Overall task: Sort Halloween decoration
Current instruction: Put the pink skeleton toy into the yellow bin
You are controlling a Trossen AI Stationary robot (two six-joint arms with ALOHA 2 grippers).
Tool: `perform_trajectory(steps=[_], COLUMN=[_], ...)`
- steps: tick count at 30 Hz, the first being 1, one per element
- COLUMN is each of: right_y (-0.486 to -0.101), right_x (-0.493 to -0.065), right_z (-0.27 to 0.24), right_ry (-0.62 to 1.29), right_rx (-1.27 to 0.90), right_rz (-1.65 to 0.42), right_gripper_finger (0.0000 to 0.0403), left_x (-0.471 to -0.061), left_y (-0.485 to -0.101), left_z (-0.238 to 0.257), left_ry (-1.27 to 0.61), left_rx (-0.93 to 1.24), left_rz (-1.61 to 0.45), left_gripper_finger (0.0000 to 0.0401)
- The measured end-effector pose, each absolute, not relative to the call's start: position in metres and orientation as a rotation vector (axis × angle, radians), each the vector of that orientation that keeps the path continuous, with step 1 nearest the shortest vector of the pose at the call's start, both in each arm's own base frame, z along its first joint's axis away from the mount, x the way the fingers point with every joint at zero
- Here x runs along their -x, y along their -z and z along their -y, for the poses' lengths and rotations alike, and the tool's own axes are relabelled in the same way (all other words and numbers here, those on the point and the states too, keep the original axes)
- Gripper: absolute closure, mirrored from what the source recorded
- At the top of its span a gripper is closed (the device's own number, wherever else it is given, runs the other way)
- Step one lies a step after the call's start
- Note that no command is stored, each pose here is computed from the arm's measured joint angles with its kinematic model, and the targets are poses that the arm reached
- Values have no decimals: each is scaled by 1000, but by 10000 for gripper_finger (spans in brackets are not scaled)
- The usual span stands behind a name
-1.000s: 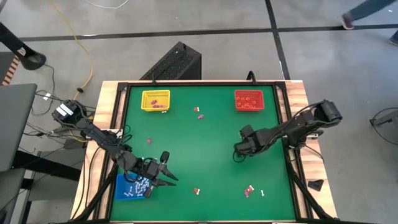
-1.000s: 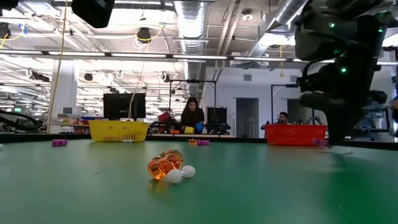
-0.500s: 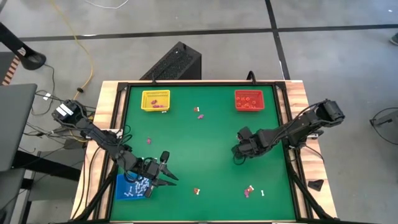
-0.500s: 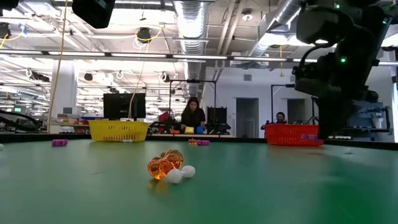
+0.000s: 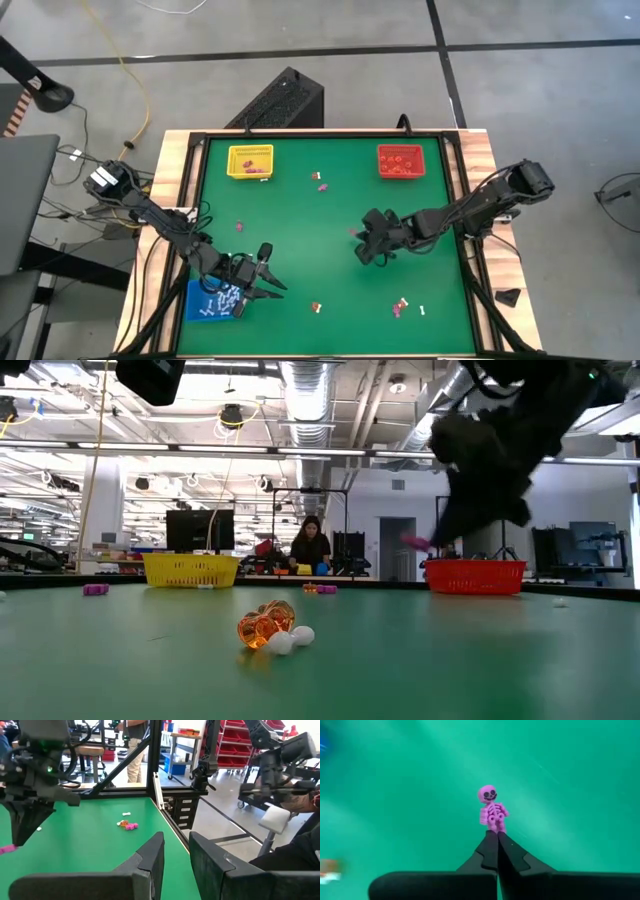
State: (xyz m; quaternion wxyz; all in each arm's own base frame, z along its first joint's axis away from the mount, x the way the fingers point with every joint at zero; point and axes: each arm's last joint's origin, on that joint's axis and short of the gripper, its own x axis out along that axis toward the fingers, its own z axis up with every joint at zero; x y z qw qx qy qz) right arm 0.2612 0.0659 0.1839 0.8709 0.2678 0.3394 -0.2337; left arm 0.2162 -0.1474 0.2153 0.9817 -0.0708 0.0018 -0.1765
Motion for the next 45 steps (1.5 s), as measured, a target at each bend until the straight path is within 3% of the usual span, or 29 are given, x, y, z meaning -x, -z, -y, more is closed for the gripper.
perform_trajectory(steps=[9, 16, 23, 33, 38, 45], right_y=[-214, -215, -218, -212, -199, -210], right_x=[-282, -314, -393, -504, -530, -542], right_z=[-87, -72, -14, 119, 152, 161], right_ry=[224, 206, 211, 277, 306, 308], right_rx=[-503, -462, -409, -427, -446, -419], right_rz=[-396, -266, -256, -258, -363, -337], right_gripper_finger=[382, 382, 382, 382, 375, 307], left_x=[-216, -216, -207, -196, -196, -193], left_y=[-213, -216, -231, -242, -241, -241], left_z=[147, 144, 139, 134, 134, 139], left_ry=[336, 247, 250, 262, 266, 288], left_rx=[121, 83, 31, -3, -22, -56], left_rz=[-24, 2, 34, 35, 23, 31], left_gripper_finger=[322, 322, 322, 322, 322, 322])
